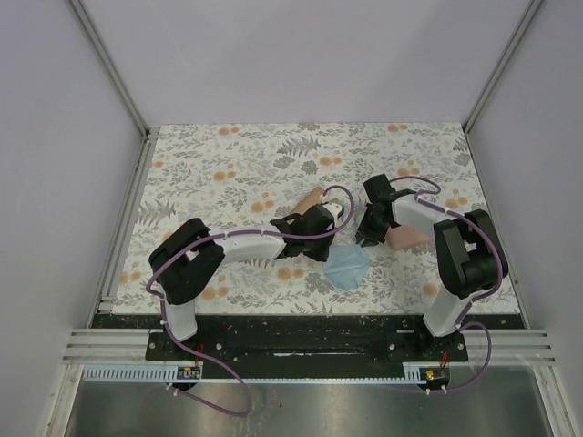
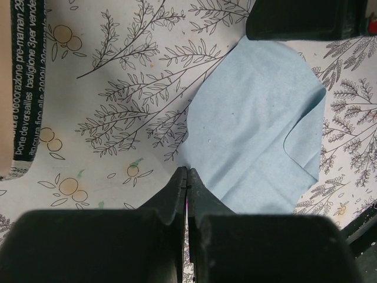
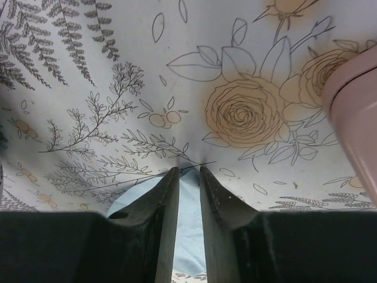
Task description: Organize the sunglasses
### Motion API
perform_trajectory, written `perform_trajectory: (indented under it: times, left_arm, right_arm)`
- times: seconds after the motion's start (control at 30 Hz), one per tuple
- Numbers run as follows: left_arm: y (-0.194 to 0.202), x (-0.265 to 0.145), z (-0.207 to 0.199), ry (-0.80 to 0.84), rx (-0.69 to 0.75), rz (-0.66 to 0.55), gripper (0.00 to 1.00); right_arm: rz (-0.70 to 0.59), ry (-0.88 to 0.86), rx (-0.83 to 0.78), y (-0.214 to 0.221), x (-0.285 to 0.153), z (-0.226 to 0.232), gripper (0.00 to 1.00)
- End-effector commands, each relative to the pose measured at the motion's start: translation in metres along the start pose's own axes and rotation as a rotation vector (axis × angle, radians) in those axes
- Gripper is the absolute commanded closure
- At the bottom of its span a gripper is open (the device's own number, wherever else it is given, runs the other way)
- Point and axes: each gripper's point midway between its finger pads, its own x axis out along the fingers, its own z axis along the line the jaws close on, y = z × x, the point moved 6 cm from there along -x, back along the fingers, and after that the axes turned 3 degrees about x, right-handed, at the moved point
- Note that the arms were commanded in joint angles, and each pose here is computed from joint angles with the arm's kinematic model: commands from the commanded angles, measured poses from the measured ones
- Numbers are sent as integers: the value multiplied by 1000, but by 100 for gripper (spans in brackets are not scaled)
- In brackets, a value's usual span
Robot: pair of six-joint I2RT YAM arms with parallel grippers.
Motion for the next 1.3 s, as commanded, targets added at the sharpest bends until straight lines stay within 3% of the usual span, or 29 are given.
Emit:
perform_trajectory:
  times: [0.0,0.17,0.43,0.77,1.1,1.27]
  left_arm:
    - [-12,-11,-5,29,17,-61,100]
    - [-11,-10,-3,21,20,-58,100]
    - [-16,-13,0,8,32,-43,100]
    - [-50,-24,13,-59,89,-47,100]
    - [-45,-26,13,-6,142,-15,100]
    - [-47,-36,15,-20,145,-72,100]
  right_arm:
    - [18,84,-33,19,9,-10,72]
    - [17,89,-44,22,8,-12,100]
    - [-40,43,-56,7,-11,3,100]
    - [-111,-50,-155,-13,-30,24,100]
    - [-95,-190,-224,3,-39,23,100]
    - [-126,-271,-243,6,-53,27,100]
